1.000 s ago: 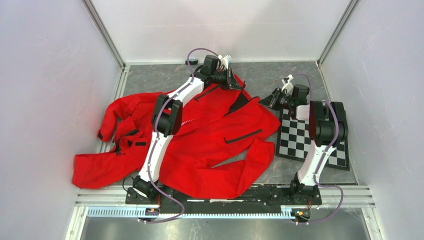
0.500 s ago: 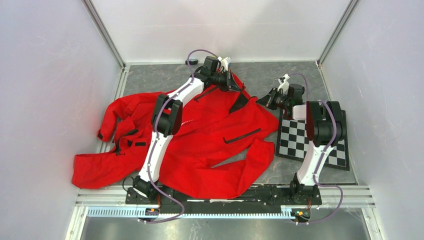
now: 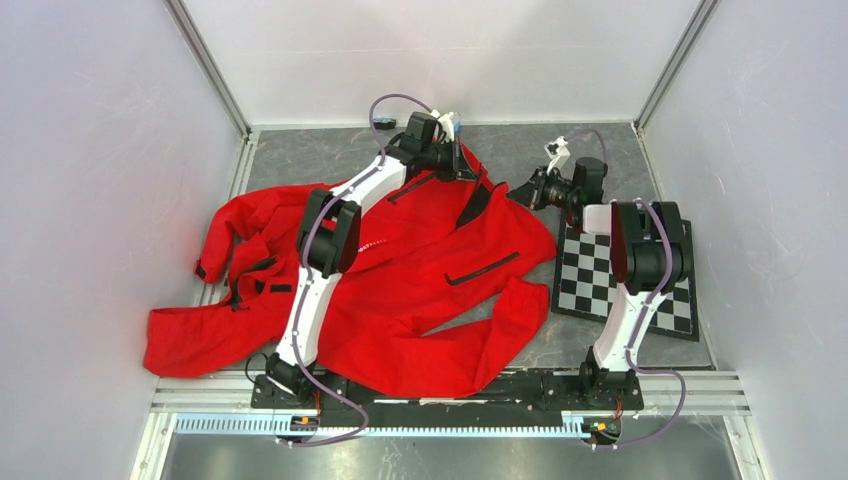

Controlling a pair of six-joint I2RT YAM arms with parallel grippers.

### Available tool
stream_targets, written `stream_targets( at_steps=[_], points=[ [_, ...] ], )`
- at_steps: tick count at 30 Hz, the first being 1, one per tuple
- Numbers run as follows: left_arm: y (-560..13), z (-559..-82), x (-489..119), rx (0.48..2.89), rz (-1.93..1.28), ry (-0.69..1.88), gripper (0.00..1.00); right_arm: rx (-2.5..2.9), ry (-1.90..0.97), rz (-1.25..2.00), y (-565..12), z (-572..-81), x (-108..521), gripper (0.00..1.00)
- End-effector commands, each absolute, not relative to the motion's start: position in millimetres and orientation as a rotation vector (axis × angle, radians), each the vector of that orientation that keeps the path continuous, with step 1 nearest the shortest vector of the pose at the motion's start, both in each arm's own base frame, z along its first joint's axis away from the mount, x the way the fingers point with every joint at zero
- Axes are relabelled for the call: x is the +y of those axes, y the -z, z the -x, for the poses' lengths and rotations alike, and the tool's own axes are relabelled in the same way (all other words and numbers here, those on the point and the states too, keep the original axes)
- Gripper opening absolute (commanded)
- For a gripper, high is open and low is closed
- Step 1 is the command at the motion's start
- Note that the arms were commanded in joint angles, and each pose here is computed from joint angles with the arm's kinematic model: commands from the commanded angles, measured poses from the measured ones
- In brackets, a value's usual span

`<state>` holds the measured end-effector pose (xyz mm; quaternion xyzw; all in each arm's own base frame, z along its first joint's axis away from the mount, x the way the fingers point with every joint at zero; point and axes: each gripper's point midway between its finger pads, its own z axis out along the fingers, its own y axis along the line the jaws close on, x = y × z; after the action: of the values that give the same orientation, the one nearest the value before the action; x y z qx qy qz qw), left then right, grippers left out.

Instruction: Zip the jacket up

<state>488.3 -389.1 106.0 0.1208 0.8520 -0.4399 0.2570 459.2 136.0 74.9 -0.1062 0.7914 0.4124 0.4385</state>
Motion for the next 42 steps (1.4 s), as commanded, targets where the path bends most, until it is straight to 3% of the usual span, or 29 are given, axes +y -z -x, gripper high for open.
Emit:
stream_targets(
  at_steps=[1, 12, 24, 42],
  points=[
    [-155.6, -496.9, -392.0, 2.17, -0.377, 1.112, 0.02, 1.825, -1.051, 0.55, -120.5, -457.9, 164.0, 0.0],
    [-159.0, -488.2, -401.6, 2.134, -0.456, 1.042, 0.02, 1.878, -1.069, 0.505, -117.5, -449.8, 174.2, 0.03],
    [-152.5, -484.1, -412.6, 2.152, -0.416, 1.116, 0.02, 1.706, -1.462, 0.099, -140.3, -456.7, 195.3, 0.13],
    [-156.0, -490.5, -408.4, 2.152, -0.365, 1.171, 0.02, 1.585, -1.541, -0.014, -152.9, -446.3, 195.1, 0.3]
  ],
)
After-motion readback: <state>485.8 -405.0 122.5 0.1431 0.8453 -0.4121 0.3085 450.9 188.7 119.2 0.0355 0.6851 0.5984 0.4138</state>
